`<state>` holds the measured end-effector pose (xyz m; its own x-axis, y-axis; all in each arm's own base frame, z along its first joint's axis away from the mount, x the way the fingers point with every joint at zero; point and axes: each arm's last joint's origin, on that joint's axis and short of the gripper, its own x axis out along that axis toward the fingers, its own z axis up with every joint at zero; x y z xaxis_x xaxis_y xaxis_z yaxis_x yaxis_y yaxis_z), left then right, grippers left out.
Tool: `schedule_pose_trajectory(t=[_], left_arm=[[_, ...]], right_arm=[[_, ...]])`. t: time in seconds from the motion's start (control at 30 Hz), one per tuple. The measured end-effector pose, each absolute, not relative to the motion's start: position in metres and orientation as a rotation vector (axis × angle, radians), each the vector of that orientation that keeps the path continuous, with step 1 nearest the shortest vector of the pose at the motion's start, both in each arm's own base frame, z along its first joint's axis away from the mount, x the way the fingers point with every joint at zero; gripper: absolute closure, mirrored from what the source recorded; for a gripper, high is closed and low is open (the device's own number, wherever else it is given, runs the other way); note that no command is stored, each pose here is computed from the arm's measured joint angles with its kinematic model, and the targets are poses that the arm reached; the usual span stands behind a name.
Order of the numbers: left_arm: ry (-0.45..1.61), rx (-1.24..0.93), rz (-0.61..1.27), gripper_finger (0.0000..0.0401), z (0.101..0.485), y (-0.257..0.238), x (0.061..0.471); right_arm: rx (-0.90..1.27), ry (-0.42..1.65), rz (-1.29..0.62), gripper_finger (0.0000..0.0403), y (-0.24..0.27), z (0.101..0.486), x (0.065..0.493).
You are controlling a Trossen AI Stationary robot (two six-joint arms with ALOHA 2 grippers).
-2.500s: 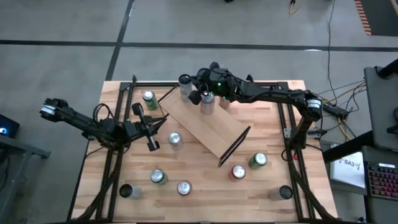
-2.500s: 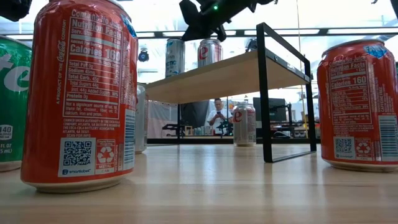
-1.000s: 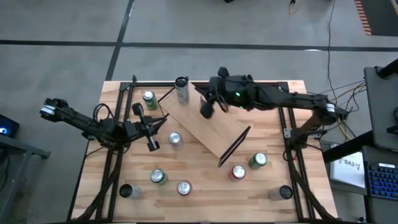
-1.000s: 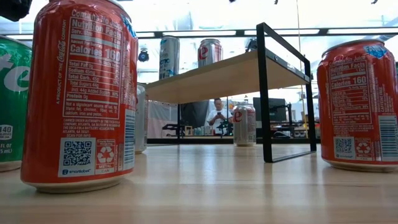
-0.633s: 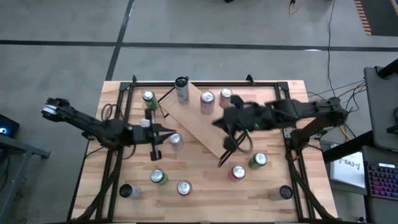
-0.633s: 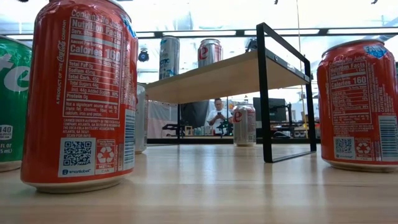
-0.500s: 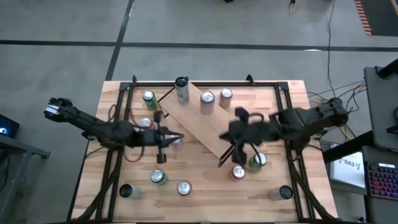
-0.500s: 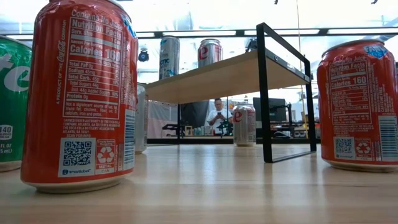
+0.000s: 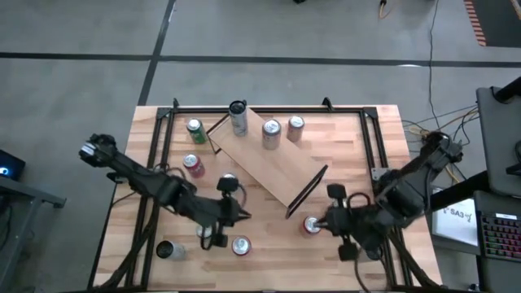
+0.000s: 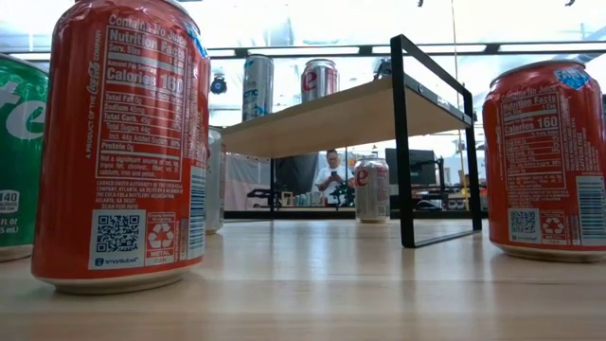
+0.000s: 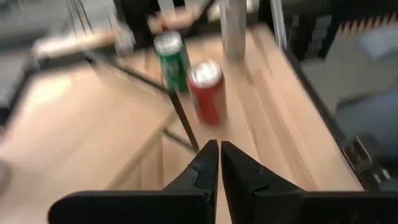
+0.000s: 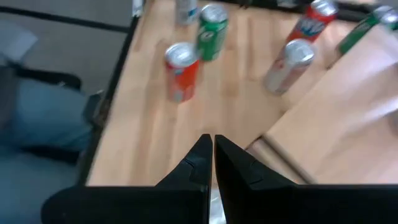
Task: Place canned beverage on shelf
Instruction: Put the bottom orange soda can on the shelf
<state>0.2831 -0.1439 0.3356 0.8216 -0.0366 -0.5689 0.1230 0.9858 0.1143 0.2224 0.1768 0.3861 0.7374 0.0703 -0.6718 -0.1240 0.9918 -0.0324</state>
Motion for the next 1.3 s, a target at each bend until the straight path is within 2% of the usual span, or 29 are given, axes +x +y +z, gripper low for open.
schedule_pose_trajectory(t=[0.17, 0.47, 0.73, 0.83, 0.97, 1.07, 1.3], left_arm=[[0.811, 0.160, -0.069, 0.0398, 0.336, -0.167, 0.295], [1.143, 0.126, -0.185, 0.0398, 0.313, -0.209, 0.307], [1.184, 0.170, -0.150, 0.0396, 0.306, -0.225, 0.313], [1.203, 0.153, -0.127, 0.0383, 0.302, -0.225, 0.313], [1.220, 0.142, -0.083, 0.0341, 0.299, -0.223, 0.311], [1.199, 0.121, -0.028, 0.0293, 0.300, -0.222, 0.312], [1.144, 0.121, 0.048, 0.0137, 0.299, -0.224, 0.312]], right_arm=[[-0.066, 0.774, 0.142, 0.0394, 0.195, 0.369, 0.208], [-0.034, 0.744, 0.162, 0.0394, 0.212, 0.346, 0.203], [-0.029, 0.735, 0.165, 0.0394, 0.213, 0.342, 0.204], [-0.024, 0.728, 0.167, 0.0394, 0.214, 0.343, 0.205], [-0.015, 0.716, 0.172, 0.0394, 0.214, 0.344, 0.206], [-0.014, 0.715, 0.173, 0.0394, 0.215, 0.344, 0.206], [-0.013, 0.714, 0.173, 0.0394, 0.215, 0.344, 0.206]])
